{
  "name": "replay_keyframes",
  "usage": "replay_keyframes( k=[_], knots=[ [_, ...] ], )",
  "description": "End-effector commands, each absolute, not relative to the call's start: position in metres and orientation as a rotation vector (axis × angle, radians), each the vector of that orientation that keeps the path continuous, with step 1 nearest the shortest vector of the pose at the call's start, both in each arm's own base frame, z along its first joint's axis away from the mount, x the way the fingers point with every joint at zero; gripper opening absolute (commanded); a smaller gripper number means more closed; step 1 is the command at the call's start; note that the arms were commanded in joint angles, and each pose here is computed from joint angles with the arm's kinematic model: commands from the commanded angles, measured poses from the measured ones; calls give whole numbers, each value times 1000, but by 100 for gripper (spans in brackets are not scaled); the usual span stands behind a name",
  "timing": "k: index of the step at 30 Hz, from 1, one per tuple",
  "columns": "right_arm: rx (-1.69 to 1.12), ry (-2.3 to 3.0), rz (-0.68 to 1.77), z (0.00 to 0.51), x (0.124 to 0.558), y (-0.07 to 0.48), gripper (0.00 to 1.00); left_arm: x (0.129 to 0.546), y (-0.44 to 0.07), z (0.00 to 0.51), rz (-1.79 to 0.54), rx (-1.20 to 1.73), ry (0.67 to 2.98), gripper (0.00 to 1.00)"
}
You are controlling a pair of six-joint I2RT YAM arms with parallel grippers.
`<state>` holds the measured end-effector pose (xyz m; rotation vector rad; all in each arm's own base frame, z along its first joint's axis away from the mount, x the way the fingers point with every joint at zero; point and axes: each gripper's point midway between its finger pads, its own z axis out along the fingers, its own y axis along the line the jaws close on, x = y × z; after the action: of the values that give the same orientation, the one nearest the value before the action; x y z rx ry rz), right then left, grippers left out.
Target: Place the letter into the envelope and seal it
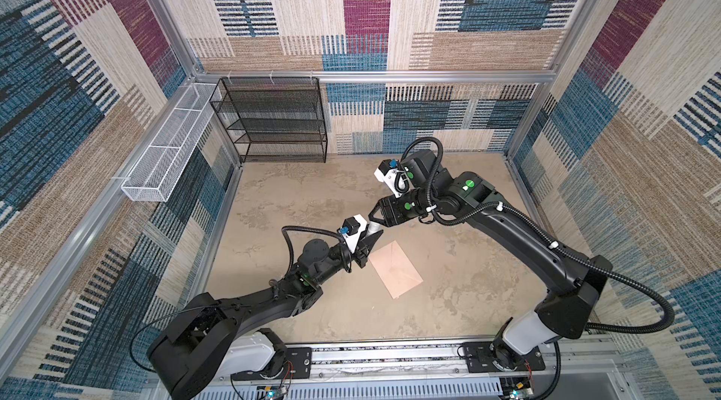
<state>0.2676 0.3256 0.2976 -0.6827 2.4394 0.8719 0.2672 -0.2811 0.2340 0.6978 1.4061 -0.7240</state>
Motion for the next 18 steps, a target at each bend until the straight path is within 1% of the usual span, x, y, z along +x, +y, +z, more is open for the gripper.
replay_keyframes(
  k=[1,11,18],
  knots=[
    [-668,2392,873,309,272,325,54,269,-277,233,-705,688,1426,0],
    [-684,2294,870,296,274,323,54,260,-244,208,-616,628,1577,0],
    [-692,2288,878,265,275,325,55,255,-213,179,-518,543,1730,0]
  ],
)
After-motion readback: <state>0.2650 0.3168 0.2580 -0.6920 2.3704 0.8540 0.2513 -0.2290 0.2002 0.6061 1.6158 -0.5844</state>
